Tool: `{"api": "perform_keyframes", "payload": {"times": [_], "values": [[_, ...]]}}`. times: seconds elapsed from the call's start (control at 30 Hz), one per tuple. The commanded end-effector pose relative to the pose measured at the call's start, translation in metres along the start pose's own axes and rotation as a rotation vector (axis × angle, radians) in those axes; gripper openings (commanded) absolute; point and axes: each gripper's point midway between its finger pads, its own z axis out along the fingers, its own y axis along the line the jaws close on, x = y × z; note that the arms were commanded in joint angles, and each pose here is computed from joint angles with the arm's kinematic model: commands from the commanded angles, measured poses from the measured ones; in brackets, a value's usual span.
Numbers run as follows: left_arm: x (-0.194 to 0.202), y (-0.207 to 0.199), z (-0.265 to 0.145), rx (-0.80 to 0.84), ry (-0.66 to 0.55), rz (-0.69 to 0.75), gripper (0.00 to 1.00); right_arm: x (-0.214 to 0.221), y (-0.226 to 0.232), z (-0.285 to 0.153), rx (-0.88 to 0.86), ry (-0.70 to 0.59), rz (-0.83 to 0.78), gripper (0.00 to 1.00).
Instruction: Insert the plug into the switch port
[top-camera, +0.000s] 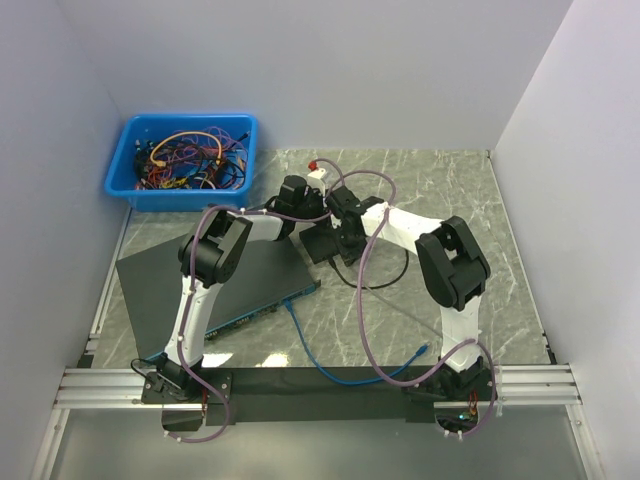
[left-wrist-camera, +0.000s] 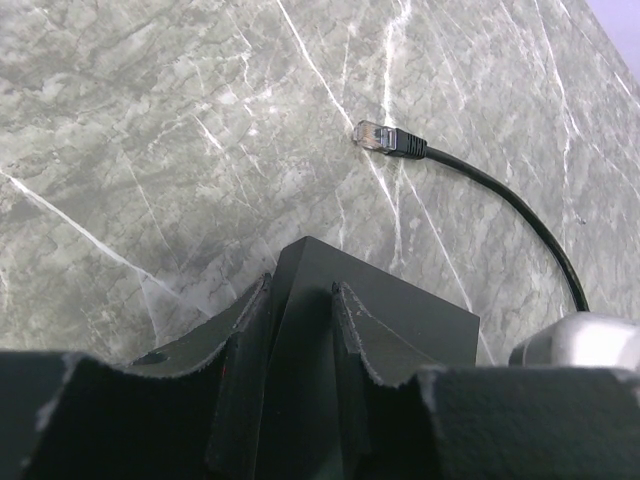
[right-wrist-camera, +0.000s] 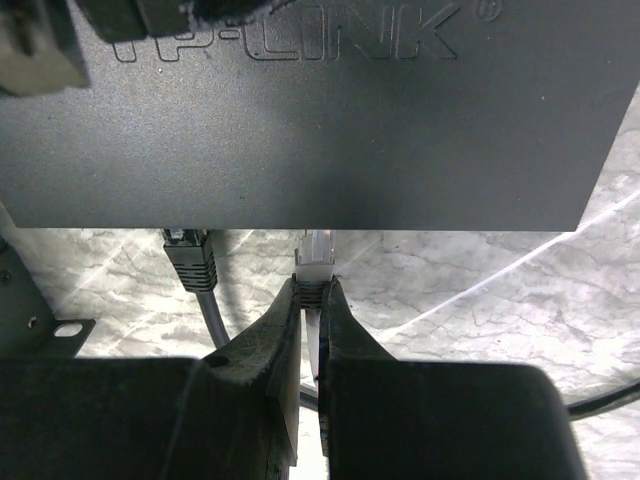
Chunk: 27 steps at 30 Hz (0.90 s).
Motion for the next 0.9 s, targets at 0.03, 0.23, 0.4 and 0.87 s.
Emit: {"api": "perform_keyframes", "payload": {"times": [0.03,0.23,0.4,0.87], "values": [[0.078,-0.04,-0.005,0.13,0.266,-0.091,0.33,-0.1,-0.011,-0.017,0.05,-0.337,-0.002,0.0],[0.083,-0.041,-0.003,0.142,0.282,-0.089,0.33,-0.112,-0.011,-0.025,0.048,-0.394,-0.056,0.0],[0.084,-0.042,-0.002,0.152,0.287,-0.094,0.33,-0.119,-0.002,-0.029,0.004,-0.437,-0.084,0.0],[0.087,-0.041,0.002,0.163,0.295,-0.102,0.32,-0.125,0.014,-0.024,-0.048,-0.441,-0.104,0.0]]}}
